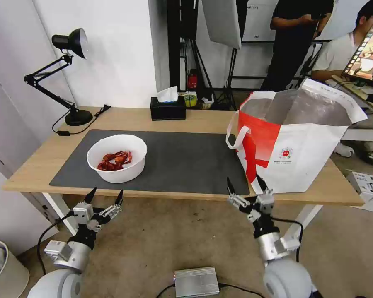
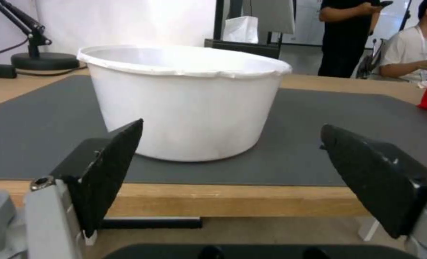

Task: Pick up the trash from the table and place it into the takeout bag.

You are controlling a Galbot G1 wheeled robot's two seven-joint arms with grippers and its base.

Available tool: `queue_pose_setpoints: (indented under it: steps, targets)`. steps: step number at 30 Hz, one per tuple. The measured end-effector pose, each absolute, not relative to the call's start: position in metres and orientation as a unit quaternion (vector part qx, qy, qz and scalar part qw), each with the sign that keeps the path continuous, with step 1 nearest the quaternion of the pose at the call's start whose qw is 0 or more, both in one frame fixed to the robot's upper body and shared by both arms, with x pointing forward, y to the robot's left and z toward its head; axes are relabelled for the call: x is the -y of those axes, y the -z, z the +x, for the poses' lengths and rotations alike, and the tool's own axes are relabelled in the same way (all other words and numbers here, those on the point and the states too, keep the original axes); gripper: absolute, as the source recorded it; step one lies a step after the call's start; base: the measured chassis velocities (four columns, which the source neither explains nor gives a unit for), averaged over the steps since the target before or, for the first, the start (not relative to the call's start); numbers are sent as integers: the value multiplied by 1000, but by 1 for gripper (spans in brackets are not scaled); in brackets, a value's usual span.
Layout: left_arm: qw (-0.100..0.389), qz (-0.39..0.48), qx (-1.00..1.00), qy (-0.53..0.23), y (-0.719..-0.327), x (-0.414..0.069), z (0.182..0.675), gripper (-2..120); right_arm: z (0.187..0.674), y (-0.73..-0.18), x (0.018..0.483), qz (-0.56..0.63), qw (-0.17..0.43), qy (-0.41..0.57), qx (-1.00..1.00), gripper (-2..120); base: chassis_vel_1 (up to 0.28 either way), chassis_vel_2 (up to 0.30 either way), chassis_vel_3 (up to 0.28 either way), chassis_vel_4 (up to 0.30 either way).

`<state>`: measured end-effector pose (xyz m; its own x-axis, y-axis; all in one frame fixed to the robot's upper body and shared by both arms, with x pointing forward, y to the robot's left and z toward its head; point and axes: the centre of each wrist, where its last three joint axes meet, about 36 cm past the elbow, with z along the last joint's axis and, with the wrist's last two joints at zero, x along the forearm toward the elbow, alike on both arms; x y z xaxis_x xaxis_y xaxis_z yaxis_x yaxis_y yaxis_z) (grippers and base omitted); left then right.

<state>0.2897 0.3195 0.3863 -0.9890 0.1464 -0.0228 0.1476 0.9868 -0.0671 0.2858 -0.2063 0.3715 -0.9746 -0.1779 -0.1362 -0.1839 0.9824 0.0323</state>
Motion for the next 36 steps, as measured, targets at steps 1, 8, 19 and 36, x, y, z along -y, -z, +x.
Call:
queue_pose_setpoints:
  steps: [1, 8, 19, 36]
  targets:
    - [9, 74, -997, 34, -387, -319, 290, 100, 279, -370, 202, -91, 61, -18, -994, 100, 0, 0, 0, 0]
    - [11, 71, -997, 36, -393, -318, 292, 100, 266, -370, 191, -90, 57, -12, -994, 100, 0, 0, 0, 0]
    - [8, 64, -997, 40, -401, -315, 293, 100, 258, -375, 185, -95, 58, -15, -994, 100, 0, 0, 0, 0]
    - [-3, 52, -998, 45, -411, -315, 292, 100, 262, -376, 187, -87, 61, -14, -994, 100, 0, 0, 0, 0]
